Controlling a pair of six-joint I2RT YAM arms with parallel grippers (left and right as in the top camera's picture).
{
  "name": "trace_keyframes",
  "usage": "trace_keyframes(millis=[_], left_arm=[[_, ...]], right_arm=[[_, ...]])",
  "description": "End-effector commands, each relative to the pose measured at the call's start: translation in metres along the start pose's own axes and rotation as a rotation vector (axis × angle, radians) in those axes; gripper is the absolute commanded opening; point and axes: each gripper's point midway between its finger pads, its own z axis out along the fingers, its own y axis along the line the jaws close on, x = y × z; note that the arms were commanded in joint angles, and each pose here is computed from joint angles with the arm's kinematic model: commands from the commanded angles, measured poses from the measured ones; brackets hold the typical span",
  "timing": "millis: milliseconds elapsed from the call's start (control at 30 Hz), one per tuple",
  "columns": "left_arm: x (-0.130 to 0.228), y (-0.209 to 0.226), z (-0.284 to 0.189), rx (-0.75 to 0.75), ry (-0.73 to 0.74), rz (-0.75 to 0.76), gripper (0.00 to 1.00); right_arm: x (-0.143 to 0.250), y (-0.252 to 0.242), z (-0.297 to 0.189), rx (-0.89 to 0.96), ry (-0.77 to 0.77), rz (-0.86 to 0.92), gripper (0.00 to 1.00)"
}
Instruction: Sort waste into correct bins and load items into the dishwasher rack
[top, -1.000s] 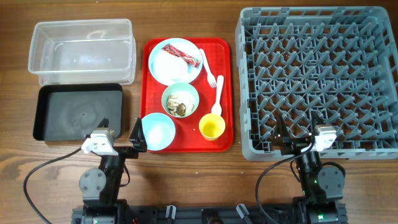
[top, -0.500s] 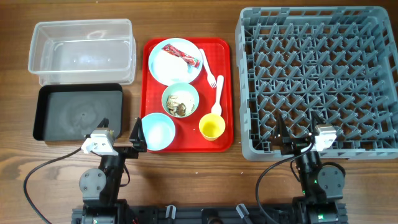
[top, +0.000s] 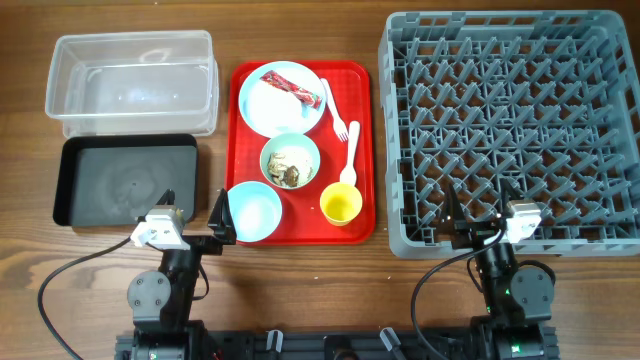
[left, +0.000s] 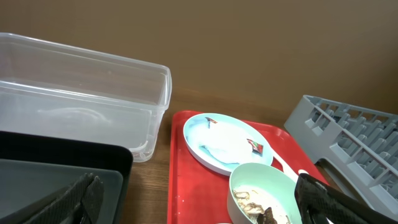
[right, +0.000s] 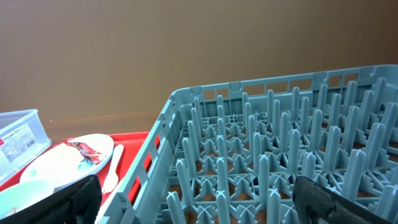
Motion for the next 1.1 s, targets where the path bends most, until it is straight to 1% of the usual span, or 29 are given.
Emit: trace_keyframes(millis=[0, 400, 567, 733, 867, 1067], left_arm=[[0.003, 0.002, 0.0, -0.009, 0.006, 0.001, 1.0], [0.0, -0.001, 0.0, 0.003, -0.005, 0.003, 1.0], [-0.015, -0.012, -0.001, 0.058, -0.055, 0.016, 1.0], [-0.042, -0.026, -0.005, 0.1, -0.066, 0.026, 1.0], [-0.064, -0.042, -0.004, 0.147, -0.025, 0.07, 1.0], [-0.101, -0.054, 0.023, 0.131, 0.167, 0.045, 1.0]], right_arm=[[-0.002, 0.001, 0.0, -0.007, -0.008, 0.005, 1.0], [0.0, 0.005, 0.0, -0.033, 0.0, 0.007, 1.0], [-0.027, 0.018, -0.003, -0.097, -0.083, -0.006, 1.0], [-0.067, 0.037, -0.007, -0.168, -0.12, -0.09, 1.0], [-0.092, 0.044, 0.0, -0.187, -0.084, -0.088, 1.0], [-0.124, 0.059, 0.03, -0.244, 0.011, -0.074, 1.0]])
